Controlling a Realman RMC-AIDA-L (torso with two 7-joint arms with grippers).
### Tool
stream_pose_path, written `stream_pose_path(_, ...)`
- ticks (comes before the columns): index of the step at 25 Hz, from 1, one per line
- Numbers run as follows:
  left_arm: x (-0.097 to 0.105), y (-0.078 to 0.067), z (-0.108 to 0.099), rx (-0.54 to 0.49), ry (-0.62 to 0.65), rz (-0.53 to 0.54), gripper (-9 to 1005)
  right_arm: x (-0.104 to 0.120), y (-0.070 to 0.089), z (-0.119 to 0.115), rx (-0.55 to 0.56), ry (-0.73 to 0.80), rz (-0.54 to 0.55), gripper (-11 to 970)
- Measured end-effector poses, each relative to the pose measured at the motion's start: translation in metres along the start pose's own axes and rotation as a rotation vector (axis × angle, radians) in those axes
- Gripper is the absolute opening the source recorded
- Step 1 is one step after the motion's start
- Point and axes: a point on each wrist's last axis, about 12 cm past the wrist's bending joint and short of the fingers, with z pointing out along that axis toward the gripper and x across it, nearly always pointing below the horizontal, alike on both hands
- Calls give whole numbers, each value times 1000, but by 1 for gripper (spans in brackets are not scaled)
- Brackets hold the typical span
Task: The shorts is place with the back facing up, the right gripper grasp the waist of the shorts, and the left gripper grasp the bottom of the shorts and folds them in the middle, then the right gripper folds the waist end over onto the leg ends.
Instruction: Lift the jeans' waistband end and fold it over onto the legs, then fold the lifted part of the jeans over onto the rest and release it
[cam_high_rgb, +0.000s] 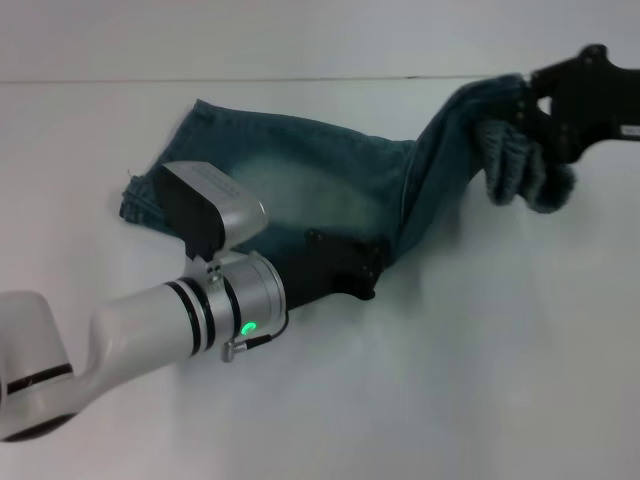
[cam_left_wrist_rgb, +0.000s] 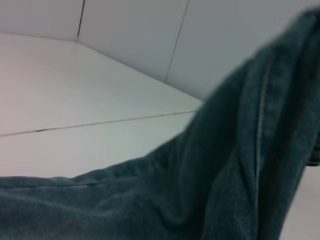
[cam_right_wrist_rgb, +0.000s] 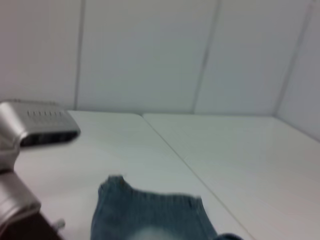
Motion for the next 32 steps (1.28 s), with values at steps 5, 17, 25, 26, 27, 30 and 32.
stream_pose_path(5, 6, -16, 3, 26, -21, -6, 30, -28, -6, 35, -73, -43, -97, 34)
stream_pose_path(17, 24, -56, 5, 62, -73, -36, 31, -67, 3, 108, -226, 12, -252, 34)
stream_pose_path(25, 53, -1, -57, -209, -197, -56, 31, -65, 12, 127, -259, 59, -268, 34)
stream_pose_path(26, 58, 8, -71, -252, -216, -48, 31, -65, 13, 127, -262, 62, -267, 34)
stream_pose_path(27, 61, 15, -82, -287, -233, -41, 31, -64, 13, 128, -267, 65, -268, 34)
stream_pose_path(30, 72, 33, -138, -415, -343, -24, 31, -64, 18, 133, -291, 73, -273, 34)
stream_pose_path(32, 73, 37, -159, -452, -397, -26, 31, -64, 22, 137, -313, 79, -278, 35)
